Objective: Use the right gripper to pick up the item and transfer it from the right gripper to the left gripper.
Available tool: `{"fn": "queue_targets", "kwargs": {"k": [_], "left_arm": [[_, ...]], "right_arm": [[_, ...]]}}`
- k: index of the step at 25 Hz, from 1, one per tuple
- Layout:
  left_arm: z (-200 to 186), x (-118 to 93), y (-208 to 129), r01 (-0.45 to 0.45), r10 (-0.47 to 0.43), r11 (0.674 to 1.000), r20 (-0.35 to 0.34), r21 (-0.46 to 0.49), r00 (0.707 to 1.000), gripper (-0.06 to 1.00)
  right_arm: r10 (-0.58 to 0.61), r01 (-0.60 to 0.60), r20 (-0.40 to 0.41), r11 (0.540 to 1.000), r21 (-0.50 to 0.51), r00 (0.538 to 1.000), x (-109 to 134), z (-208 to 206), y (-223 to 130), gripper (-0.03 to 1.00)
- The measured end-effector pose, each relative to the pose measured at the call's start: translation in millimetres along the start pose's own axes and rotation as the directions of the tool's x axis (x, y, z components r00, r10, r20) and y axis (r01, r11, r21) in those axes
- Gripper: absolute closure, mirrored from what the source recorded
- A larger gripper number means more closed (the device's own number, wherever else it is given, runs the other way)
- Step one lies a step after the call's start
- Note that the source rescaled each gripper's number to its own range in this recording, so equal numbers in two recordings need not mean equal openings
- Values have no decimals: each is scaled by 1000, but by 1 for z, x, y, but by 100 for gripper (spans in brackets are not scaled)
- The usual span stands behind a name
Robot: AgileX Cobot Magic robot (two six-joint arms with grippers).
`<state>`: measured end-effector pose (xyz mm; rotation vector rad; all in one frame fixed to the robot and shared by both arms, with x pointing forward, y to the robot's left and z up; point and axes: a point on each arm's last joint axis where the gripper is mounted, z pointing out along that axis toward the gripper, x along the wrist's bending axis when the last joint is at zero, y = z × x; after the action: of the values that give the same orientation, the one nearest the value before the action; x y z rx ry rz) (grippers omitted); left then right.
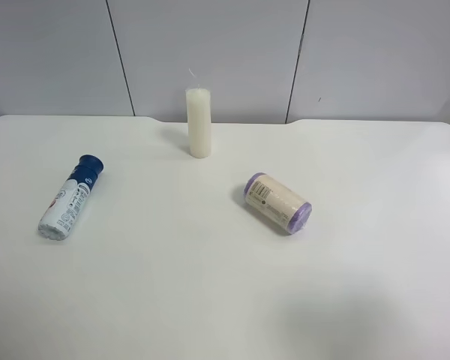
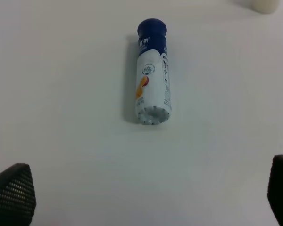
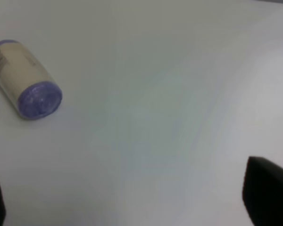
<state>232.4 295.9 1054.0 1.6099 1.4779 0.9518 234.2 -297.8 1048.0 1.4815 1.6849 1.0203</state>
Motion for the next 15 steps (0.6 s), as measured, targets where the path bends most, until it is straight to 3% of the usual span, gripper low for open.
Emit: {"fn": "queue_targets", "kwargs": {"k": [15], "left_arm": [[0,0,0,0,0,1000,0,-3,1000,-6]], "right_arm": [[0,0,0,1000,0,1000,0,0,0,-2]]}}
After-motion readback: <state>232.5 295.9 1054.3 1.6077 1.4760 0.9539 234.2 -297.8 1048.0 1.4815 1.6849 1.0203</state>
